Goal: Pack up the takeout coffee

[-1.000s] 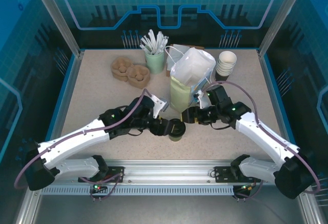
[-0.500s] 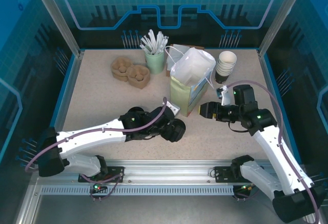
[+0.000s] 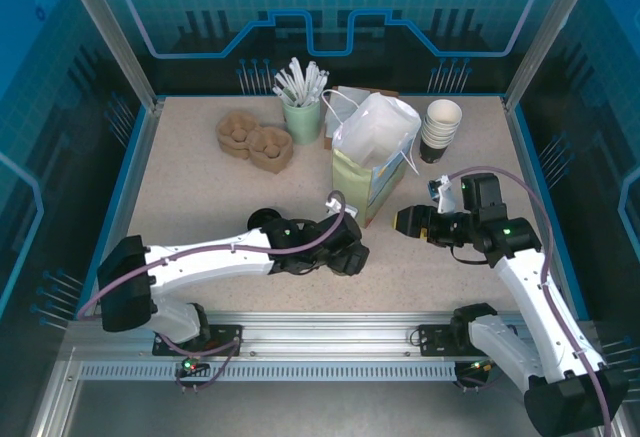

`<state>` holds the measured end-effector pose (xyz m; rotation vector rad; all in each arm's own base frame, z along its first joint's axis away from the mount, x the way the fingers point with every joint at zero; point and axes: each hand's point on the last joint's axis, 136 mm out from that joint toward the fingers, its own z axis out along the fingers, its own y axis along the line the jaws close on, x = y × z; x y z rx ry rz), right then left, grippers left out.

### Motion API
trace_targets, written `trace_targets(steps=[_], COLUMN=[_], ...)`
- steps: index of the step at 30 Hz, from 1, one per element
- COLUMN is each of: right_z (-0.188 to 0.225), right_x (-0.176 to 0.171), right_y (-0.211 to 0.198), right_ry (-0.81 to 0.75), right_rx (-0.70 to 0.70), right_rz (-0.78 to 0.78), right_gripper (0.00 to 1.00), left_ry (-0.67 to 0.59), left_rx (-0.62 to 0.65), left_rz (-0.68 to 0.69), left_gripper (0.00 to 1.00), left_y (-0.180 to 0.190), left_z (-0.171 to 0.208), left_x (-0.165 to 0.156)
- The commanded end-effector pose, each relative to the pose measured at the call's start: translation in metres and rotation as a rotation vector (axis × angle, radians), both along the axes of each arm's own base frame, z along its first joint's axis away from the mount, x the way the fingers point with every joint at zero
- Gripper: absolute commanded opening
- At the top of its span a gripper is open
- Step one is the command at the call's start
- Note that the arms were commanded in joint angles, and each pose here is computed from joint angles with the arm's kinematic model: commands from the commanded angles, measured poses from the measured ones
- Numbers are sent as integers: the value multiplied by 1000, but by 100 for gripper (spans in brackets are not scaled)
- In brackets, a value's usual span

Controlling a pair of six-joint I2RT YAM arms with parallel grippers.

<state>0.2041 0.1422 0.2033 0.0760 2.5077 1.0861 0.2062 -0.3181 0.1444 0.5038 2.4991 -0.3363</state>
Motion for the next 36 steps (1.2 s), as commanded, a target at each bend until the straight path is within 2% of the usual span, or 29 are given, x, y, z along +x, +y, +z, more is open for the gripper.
trace_targets(steps=[1, 15, 36], right_z=[-5, -15, -18], right_x=[-6, -7, -7], right_y=[-1, -6, -12], right_ry=[21, 45, 56], right_rx=[11, 30, 46], right_rz=[11, -5, -22], right_gripper=[68, 68, 68], left_ry=[8, 27, 56], left_rx=[22, 119, 199], left_rz=[36, 78, 163], left_gripper=[95, 81, 77], left_y=[-1, -1, 23], left_z=[0, -13, -27], left_x=[1, 3, 9])
